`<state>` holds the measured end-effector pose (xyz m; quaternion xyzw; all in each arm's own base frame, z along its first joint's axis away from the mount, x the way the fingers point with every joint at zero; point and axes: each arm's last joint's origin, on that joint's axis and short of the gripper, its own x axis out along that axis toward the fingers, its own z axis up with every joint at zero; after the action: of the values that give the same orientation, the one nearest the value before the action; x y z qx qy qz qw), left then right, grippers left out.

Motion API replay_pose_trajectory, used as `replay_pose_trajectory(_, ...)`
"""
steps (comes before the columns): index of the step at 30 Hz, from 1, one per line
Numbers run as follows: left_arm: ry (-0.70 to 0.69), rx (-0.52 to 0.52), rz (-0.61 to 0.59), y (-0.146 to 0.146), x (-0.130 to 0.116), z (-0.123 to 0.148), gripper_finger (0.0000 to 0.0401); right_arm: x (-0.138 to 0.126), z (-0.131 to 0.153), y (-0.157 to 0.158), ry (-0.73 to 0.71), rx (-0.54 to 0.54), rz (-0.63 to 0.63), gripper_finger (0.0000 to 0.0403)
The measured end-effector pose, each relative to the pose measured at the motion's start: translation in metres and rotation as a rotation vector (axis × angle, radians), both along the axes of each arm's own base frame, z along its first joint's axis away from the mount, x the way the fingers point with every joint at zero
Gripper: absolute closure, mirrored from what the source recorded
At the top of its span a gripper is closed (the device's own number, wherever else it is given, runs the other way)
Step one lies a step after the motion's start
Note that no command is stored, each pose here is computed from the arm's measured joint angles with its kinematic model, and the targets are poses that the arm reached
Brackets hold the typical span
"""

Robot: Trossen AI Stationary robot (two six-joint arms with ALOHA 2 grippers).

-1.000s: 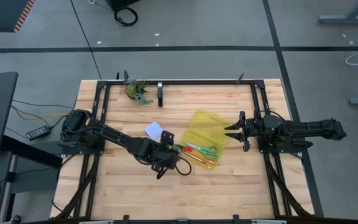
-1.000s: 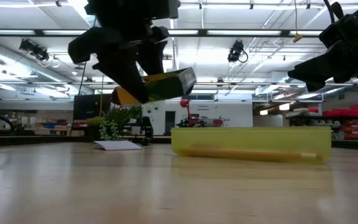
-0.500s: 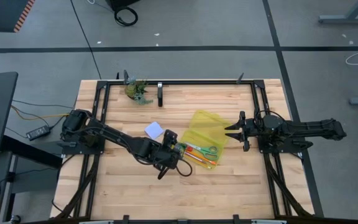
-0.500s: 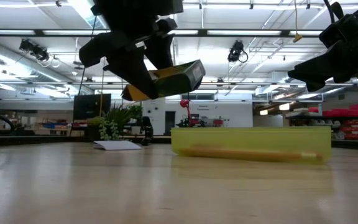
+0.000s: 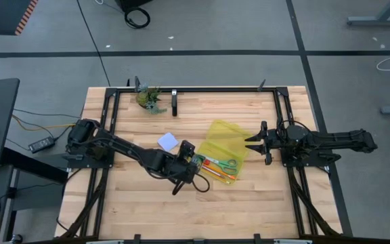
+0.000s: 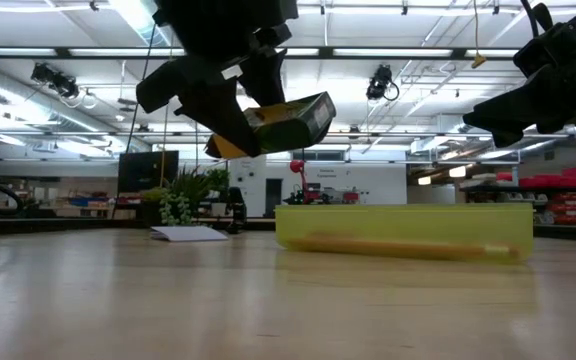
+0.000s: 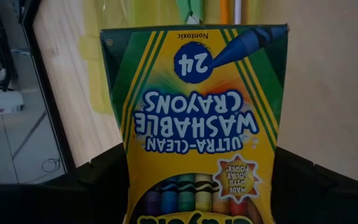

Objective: Pack school essentials
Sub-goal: Put the yellow crayon box into the yellow supply box

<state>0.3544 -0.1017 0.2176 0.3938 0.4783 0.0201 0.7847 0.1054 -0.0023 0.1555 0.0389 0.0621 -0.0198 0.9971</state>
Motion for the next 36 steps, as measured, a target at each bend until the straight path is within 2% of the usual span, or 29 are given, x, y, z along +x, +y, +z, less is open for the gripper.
replay_pose_trajectory(12, -0.050, 0.056, -0.057, 0.000, 0.007, 0.004, 0.0099, 0.000, 0.000, 0.000, 0.000, 0.000, 0.000, 0.0272)
replay_pose_trajectory(36, -0.130, 0.064, -0.086, 0.014, 0.023, 0.007, 0.0099, 0.000, 0.000, 0.000, 0.000, 0.000, 0.000, 0.0272)
